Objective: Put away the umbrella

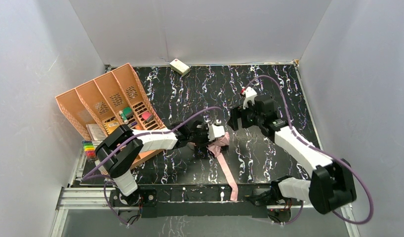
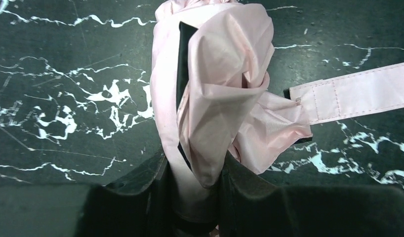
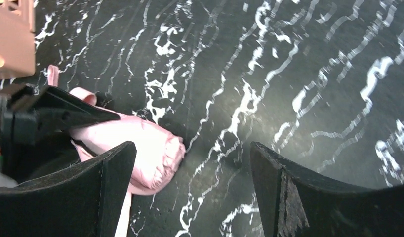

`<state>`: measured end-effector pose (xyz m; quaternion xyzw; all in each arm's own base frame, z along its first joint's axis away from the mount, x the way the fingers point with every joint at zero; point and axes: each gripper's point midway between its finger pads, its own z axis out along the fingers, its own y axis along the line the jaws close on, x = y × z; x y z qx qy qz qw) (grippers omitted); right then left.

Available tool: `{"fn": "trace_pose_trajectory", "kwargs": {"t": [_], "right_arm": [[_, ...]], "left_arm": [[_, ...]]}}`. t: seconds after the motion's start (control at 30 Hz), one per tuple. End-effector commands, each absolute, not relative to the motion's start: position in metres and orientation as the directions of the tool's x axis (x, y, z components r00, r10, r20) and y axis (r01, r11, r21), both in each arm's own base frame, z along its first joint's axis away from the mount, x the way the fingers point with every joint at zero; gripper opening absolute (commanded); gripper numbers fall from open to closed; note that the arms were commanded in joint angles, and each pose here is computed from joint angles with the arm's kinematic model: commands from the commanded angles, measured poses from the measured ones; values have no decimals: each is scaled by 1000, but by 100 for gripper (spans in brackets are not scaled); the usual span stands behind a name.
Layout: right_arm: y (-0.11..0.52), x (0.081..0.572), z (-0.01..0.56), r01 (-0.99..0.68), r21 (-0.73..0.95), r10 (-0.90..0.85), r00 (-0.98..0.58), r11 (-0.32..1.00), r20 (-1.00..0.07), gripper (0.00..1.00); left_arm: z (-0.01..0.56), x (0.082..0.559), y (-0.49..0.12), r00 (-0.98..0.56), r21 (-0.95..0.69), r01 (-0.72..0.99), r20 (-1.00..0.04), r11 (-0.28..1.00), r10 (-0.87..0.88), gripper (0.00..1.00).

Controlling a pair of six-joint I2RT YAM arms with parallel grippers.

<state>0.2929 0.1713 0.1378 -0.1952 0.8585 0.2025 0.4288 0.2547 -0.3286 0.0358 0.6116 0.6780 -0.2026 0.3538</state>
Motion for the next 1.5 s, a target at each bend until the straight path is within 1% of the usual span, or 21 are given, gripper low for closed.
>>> {"fn": "trace_pose_trajectory", "kwargs": {"t": [0.0,0.1,0.23,0.47,0.7,0.83,1.0,1.1,1.17,1.23,1.27,1.3,1.37,1.47], "right_arm": [[207,303,153,-688,216,-249,-510,693,-824,93],[221,307,144,-753,252,-300,-512,608,-805,93],[234,299,124,-813,320,-405,-534,486,-743,92],[242,299,101,-838,375,-486,-537,396,-689,90],[248,288,88,-857,429,-524,-514,285,-679,90],[249,289,76,-857,433,-546,-512,278,-663,90],[250,281,51,-852,434,-622,-514,292,-591,88],[248,275,35,-847,426,-661,-519,317,-541,83],[244,273,25,-844,409,-686,-526,347,-503,75],[237,272,17,-840,388,-705,-534,380,-466,65],[234,270,14,-839,380,-712,-536,389,-454,60],[231,270,12,-838,372,-715,-538,399,-446,56],[228,267,11,-840,357,-719,-537,409,-442,52],[225,264,10,-847,318,-730,-529,425,-433,47]], "left_arm": [[-12,248,-282,0,282,944,-521,172,853,0],[-12,253,-279,47,385,908,-482,163,875,0],[-19,254,-269,92,478,870,-403,124,911,0],[-27,248,-265,137,524,848,-356,76,924,0],[-32,244,-266,164,538,841,-346,53,924,0],[-32,242,-268,172,540,840,-352,50,920,0],[-32,242,-270,178,541,840,-358,49,916,0],[-30,243,-272,175,542,839,-365,55,914,0],[-27,243,-275,164,535,842,-380,72,910,0],[-23,243,-277,156,533,841,-400,91,903,0],[-20,243,-279,153,532,841,-412,101,898,2],[-19,243,-280,148,530,841,-422,111,894,8],[-15,244,-282,133,524,841,-444,136,886,17],[-6,244,-286,104,508,841,-492,189,864,39]]}}
